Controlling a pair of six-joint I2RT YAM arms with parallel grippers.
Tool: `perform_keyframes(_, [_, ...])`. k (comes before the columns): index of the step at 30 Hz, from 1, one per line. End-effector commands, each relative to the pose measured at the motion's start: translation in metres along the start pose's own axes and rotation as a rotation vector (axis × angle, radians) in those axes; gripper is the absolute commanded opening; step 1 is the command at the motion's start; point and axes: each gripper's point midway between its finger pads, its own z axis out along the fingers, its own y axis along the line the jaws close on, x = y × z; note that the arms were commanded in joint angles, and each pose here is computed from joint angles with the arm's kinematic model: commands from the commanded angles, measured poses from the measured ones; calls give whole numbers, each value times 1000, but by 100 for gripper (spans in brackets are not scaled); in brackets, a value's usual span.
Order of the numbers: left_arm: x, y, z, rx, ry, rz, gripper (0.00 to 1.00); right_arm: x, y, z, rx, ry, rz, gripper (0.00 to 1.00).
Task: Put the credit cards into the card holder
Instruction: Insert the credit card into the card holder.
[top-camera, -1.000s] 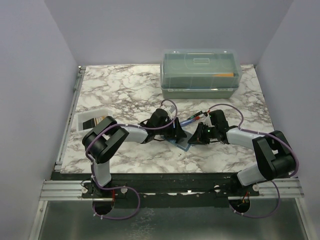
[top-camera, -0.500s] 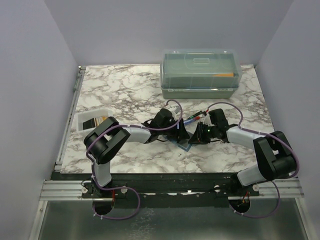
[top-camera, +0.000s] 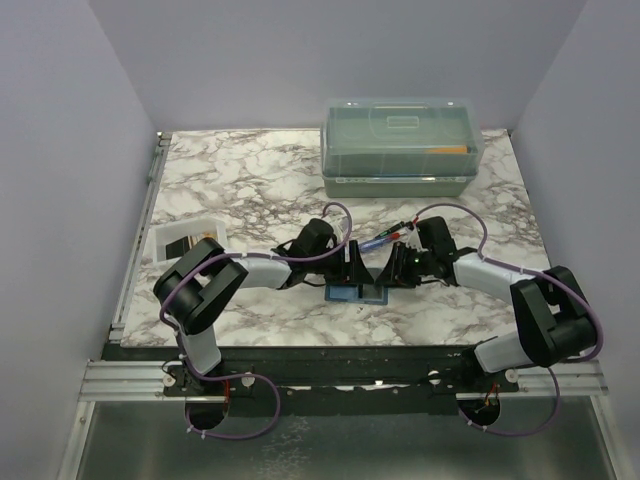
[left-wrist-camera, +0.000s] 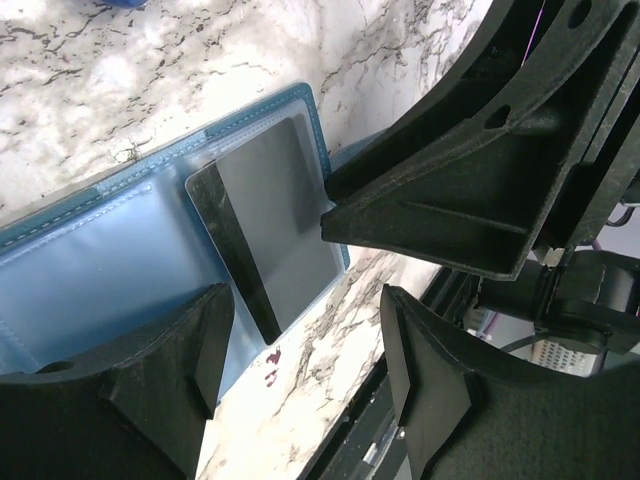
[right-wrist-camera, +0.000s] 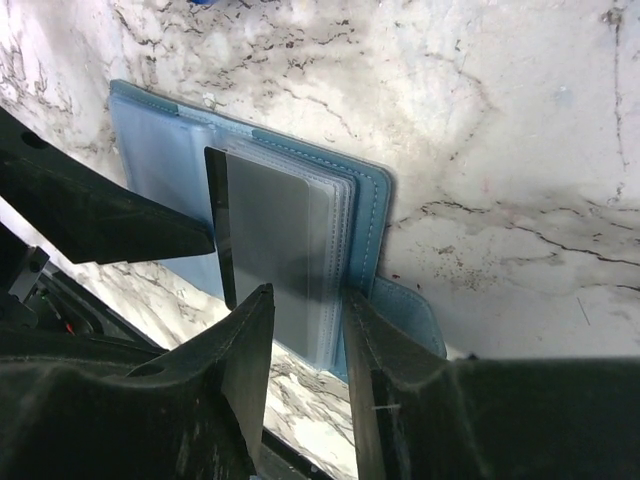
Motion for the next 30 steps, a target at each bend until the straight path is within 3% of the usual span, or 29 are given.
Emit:
perform_keyframes(1, [-3,2,-2,-22,-12,-42,66,-8,-12,4,68,-11,-11,38])
perform_keyframes(4, [-11,9,1,-60,-51,-45,66,-11,-8,7,48,-2,-41,38])
perform_keyframes(11, [-10,6,28,-67,-18,-11,66,-11,0,13,-17,25,-94,36])
perform_keyframes(17, [0,-17,38,-41,3,72,65,-14,13,8,-76,14,-110,35])
perform_keyframes(22, [0,-5,12,-94,-9,19,67,-16,-7,5,59,2,-59,36])
perform_keyframes(26, [-8,-14,-19,-57,4,-7,74,-20,-15,-8,148,-2,-80,42])
perform_keyframes(30, [-21,-45,-52,15,35,-18,87,-25,-6,-30,166,6,-135,59])
